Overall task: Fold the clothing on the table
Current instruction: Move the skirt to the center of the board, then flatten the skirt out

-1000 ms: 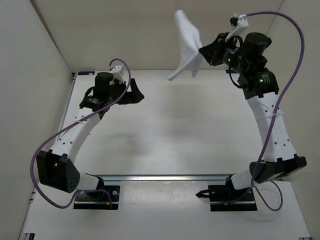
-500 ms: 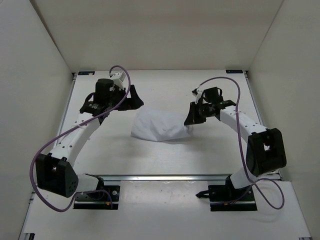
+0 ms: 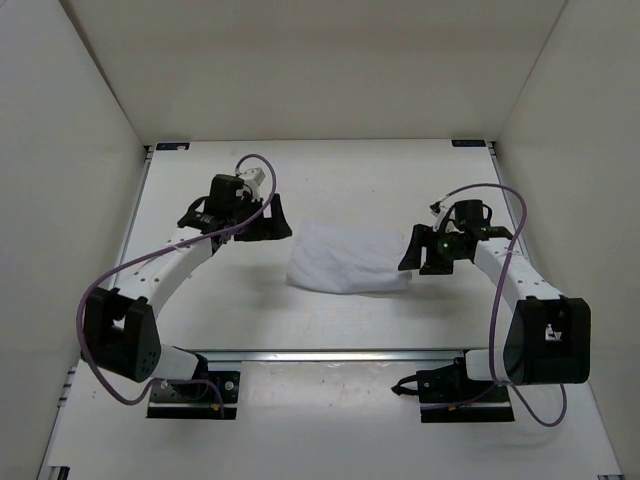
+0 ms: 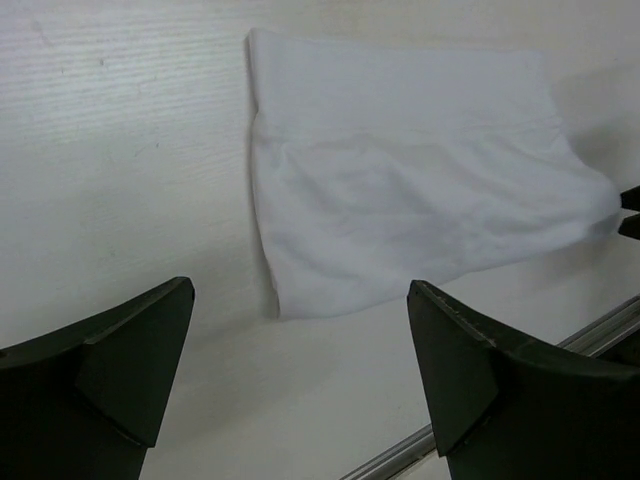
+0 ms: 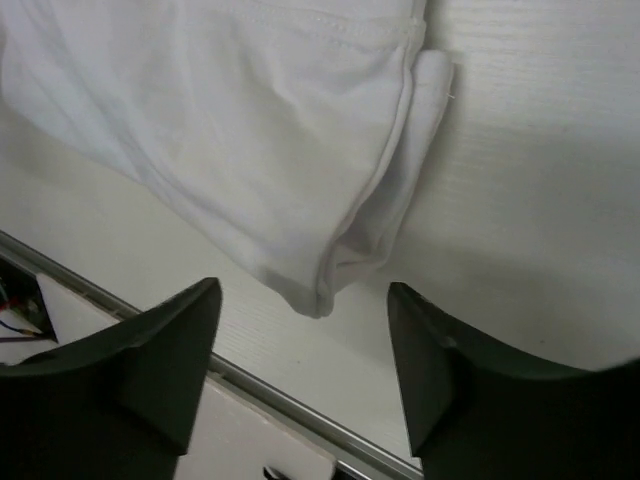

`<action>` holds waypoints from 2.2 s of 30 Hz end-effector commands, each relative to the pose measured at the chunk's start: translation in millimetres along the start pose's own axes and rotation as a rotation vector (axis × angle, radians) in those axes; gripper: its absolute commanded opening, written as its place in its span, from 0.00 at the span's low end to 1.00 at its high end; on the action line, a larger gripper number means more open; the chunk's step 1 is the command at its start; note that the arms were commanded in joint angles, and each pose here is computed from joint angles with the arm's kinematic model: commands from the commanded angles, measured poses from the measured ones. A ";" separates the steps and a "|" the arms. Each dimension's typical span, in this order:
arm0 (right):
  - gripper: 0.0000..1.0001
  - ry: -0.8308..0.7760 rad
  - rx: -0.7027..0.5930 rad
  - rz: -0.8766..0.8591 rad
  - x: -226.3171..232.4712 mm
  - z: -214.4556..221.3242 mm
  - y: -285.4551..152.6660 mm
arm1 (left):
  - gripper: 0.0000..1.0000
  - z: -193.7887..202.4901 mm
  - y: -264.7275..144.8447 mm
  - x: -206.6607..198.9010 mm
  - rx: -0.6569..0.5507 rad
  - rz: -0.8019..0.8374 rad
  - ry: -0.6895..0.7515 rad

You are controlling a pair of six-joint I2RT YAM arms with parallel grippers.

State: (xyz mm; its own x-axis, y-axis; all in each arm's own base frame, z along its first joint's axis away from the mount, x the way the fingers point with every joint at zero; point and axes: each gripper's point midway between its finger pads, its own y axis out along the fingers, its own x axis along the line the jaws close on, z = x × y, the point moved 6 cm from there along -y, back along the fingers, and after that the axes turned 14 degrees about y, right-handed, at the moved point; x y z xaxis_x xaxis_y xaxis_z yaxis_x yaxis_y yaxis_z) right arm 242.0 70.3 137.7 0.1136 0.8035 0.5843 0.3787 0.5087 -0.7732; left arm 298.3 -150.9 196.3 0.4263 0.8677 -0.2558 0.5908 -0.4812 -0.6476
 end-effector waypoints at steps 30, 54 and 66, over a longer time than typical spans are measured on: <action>0.71 0.048 -0.111 -0.064 3.3 -111.3 72.8 | 0.82 -22.5 156.5 16.3 0.026 0.134 -0.044; 0.25 0.030 -0.016 -0.036 1.0 -111.7 113.3 | 0.49 9.5 170.8 15.6 0.108 0.177 -0.102; 0.00 -0.126 -0.148 -0.086 67.1 -190.0 79.7 | 0.00 -67.5 142.1 24.9 -0.022 0.143 -0.036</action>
State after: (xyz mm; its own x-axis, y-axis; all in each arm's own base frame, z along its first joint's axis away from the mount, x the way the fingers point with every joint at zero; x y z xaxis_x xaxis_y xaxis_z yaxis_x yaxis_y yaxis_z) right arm 423.9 103.1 108.5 0.0862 0.7921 0.6043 0.4073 0.5256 -0.7469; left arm 412.9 -209.0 88.0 0.4074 0.8117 -0.4186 0.4502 -0.5773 -0.6812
